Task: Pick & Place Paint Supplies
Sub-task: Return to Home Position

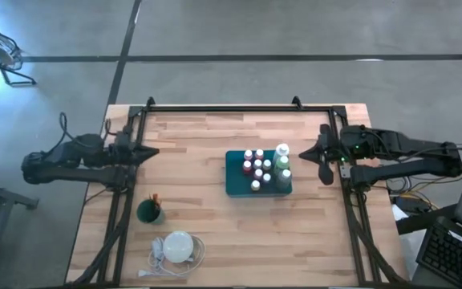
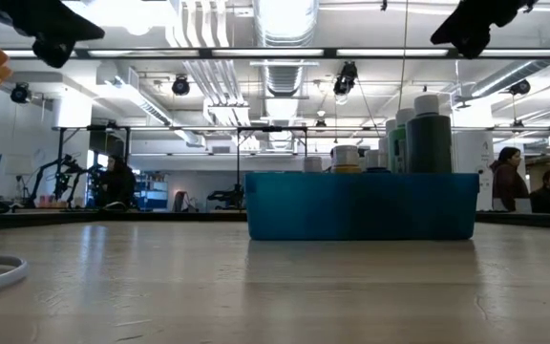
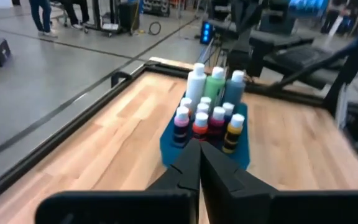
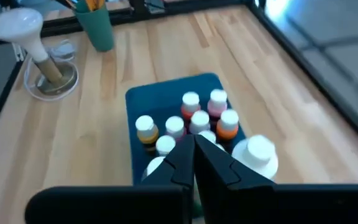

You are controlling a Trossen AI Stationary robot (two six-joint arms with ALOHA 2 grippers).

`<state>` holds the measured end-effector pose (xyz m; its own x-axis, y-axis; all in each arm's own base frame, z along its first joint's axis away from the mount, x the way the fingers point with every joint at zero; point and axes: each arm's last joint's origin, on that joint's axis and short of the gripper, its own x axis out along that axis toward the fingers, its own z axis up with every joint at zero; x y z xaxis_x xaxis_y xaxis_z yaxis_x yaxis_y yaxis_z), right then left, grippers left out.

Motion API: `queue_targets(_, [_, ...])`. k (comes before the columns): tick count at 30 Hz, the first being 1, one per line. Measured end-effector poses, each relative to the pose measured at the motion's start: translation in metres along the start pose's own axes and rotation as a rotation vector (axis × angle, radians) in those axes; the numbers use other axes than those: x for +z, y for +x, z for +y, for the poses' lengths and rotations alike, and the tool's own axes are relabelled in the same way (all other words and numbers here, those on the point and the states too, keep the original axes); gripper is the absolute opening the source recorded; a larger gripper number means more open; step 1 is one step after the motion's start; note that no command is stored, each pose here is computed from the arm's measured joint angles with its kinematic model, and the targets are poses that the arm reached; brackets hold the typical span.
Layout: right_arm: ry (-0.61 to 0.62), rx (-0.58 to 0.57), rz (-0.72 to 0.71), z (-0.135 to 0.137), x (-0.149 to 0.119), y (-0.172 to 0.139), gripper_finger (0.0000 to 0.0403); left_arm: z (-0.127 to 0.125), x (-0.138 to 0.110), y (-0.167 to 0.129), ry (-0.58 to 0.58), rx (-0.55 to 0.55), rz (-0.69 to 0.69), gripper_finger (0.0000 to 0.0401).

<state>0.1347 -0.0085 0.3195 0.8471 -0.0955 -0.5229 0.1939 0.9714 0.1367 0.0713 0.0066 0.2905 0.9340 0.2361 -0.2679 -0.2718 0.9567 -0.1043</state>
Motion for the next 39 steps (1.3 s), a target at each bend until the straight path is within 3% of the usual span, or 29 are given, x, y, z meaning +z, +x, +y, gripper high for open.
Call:
queue_targets(4, [-0.104, 0.017, -0.091, -0.001, -0.006, 0.001, 0.0008, -0.002, -0.005, 0.006, 0.088, -0.042, -0.016, 0.0011])
queue_targets(9, [-0.143, 0.026, -0.181, -0.003, -0.014, -0.006, 0.0008, -0.006, -0.001, 0.005, 0.217, -0.187, -0.105, 0.0020])
queue_targets(12, [-0.178, 0.030, -0.240, -0.005, -0.021, -0.011, 0.0008, -0.005, -0.005, -0.001, 0.257, -0.217, -0.133, 0.0019])
queue_targets(22, [-0.226, 0.063, -0.481, -0.012, -0.062, -0.012, 0.0008, 0.003, -0.027, -0.019, 0.231, -0.223, -0.316, 0.0021])
queue_targets(28, [-0.240, 0.141, -0.539, -0.014, -0.086, -0.009, 0.0008, 0.001, -0.037, -0.005, 0.230, -0.221, -0.263, 0.0019])
queue_targets(39, [-0.248, 0.147, -0.542, -0.019, -0.113, 0.002, 0.0008, 0.002, -0.067, 0.017, 0.184, -0.216, -0.173, 0.0019])
